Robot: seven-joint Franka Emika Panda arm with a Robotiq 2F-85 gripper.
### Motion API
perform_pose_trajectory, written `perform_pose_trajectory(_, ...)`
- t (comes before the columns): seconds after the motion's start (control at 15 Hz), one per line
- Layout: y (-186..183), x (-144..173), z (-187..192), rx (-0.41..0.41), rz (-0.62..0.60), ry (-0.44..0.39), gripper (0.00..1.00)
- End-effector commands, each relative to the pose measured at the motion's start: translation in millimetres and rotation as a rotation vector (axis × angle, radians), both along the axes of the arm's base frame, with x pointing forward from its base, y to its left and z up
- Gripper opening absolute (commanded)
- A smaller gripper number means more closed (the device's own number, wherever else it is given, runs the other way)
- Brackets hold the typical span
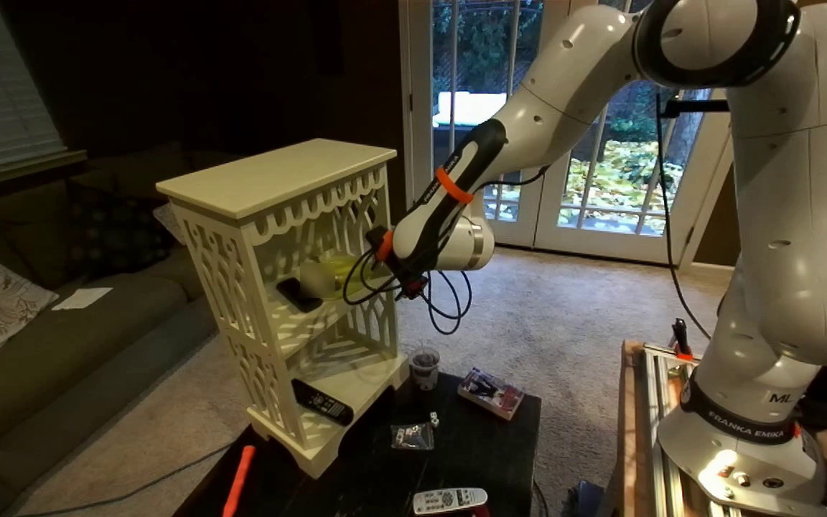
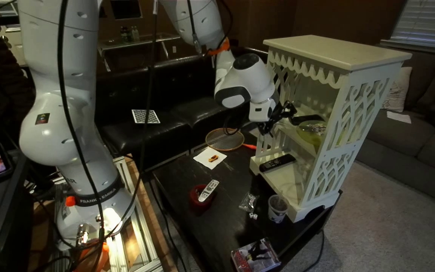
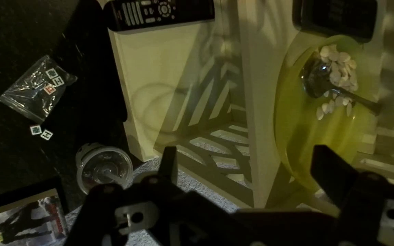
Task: Put the plate on the top of the cupboard
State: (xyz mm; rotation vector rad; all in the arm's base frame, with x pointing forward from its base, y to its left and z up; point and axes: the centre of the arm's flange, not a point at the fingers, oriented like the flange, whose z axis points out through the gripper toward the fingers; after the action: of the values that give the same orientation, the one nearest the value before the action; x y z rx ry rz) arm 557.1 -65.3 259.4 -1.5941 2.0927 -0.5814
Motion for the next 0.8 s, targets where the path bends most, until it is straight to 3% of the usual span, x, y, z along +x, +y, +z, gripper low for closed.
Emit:
perform_pose_trajectory(0.0,3.8,2.9,0.4,0.027,0.012,-0.021,1.00)
perform_pose_trajectory(0.33,3.8,43.0,-0.8,0.052,0.143,-0.089,1.00)
perform_pose_trajectory(0.73,-29.1,57.0,-43.0,0.020,0.137,-0.028,1.00)
